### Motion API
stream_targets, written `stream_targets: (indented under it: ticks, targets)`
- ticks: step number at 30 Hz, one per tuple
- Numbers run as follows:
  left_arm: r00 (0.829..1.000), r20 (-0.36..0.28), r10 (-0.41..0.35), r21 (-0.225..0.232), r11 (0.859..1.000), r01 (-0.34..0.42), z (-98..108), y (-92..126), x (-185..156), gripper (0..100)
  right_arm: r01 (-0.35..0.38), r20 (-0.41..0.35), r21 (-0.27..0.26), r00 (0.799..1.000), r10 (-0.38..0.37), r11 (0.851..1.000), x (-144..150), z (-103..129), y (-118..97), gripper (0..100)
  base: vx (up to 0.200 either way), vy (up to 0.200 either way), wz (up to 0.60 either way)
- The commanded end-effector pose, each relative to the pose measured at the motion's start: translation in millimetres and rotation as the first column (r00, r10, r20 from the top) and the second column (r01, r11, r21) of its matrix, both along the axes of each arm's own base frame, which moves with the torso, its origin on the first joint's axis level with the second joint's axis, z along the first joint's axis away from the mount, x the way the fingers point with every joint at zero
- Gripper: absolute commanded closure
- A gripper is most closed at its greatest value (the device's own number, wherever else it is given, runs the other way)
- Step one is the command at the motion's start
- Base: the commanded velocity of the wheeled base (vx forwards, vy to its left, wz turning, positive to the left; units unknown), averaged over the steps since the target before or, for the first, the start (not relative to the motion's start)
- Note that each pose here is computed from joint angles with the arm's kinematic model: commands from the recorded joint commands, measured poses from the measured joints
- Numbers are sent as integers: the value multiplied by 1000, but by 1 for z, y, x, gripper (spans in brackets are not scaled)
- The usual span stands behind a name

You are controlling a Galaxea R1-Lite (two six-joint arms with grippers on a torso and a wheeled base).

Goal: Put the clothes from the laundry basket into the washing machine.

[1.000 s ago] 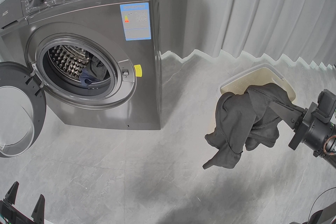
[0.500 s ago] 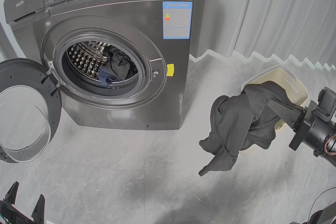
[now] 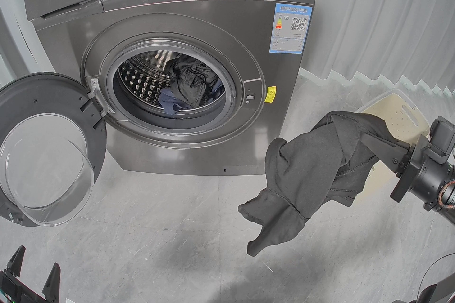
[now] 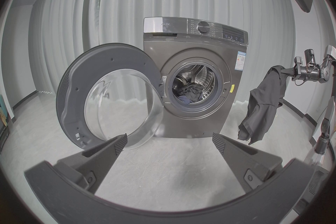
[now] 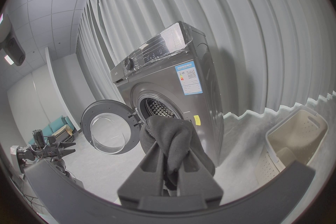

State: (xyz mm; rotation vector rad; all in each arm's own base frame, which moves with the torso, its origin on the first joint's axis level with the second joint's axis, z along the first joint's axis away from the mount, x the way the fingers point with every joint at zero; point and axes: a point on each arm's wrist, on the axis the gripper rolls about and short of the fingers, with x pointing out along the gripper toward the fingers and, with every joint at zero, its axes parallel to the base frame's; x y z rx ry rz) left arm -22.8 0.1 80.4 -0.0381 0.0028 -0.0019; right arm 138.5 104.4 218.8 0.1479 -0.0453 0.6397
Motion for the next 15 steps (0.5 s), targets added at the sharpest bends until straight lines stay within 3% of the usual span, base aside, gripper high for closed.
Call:
stream_targets:
  ticks: [1,6,12,15]
  targets:
    - [1000,1,0,0,1000,0,-5,0,0,0,4,-3,-2,1000,-4,1000,1,-1,0,100,-200,0,0]
    - [1000,1,3,0,1000,-3,-5,0,0,0,5,-8,-5,1000,-5,1000,1,-2,0,100,-200,0,0]
    - [1000,1,0,0,1000,0,-5,0,0,0,5,-33,-6,999,-6,1000,3,-6,2,100,0,0,0]
    - [1000,1,0,0,1000,0,-5,0,0,0,7,-33,-4,999,-7,1000,3,-6,2,100,0,200,0]
